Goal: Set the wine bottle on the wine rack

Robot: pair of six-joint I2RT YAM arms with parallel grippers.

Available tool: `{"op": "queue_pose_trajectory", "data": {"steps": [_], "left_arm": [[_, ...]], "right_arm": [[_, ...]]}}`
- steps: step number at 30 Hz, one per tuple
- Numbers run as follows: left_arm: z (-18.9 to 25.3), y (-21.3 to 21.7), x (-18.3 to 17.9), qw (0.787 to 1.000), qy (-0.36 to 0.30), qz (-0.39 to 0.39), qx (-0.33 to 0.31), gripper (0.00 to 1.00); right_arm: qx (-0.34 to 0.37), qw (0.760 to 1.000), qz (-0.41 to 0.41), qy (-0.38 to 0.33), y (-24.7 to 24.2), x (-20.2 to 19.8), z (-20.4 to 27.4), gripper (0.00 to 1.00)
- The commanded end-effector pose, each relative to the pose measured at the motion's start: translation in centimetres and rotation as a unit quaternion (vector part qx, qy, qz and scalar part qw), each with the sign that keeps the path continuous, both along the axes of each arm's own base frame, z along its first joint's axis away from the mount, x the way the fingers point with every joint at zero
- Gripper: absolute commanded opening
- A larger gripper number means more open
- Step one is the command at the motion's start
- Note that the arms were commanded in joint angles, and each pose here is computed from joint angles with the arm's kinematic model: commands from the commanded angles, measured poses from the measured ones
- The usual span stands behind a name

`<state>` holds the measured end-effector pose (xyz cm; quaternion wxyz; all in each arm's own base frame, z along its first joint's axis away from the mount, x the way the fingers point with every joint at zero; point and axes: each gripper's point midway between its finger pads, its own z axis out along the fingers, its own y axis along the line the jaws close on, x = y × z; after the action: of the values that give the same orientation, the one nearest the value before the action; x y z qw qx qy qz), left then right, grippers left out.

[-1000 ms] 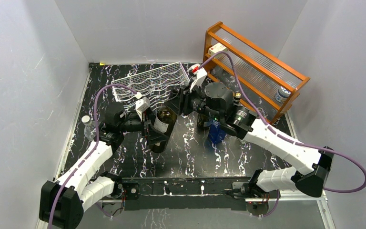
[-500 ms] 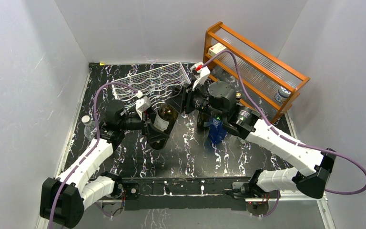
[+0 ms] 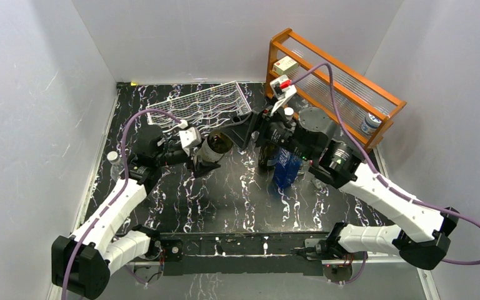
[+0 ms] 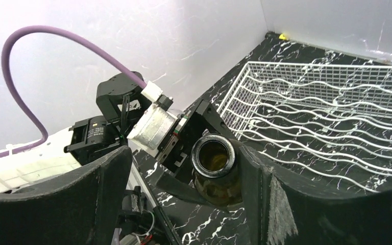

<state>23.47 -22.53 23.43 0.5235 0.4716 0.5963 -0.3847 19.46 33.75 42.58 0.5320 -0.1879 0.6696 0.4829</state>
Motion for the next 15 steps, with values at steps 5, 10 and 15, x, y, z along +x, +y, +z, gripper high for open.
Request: {"op": "queue_pose_trajectory", "data": {"steps": [5, 10, 15], "left_arm": [[8.3, 2.3, 5.2, 0.954, -0.283, 0.09, 0.051, 0.0], [9.7, 3.9, 6.8, 0.92, -0.357, 0.133, 0.094, 0.0], [11.4, 4.6, 7.1, 0.882, -0.433, 0.145, 0.114, 0.0]], "right_arm": [[0.016, 0.998, -0.028, -0.052, -2.8, -0.5, 5.3, 0.86], [-0.018, 0.998, -0.052, -0.041, -3.5, 0.1, 5.2, 0.87], [-0.072, 0.996, -0.045, -0.035, -3.2, 0.4, 4.2, 0.87]]}}
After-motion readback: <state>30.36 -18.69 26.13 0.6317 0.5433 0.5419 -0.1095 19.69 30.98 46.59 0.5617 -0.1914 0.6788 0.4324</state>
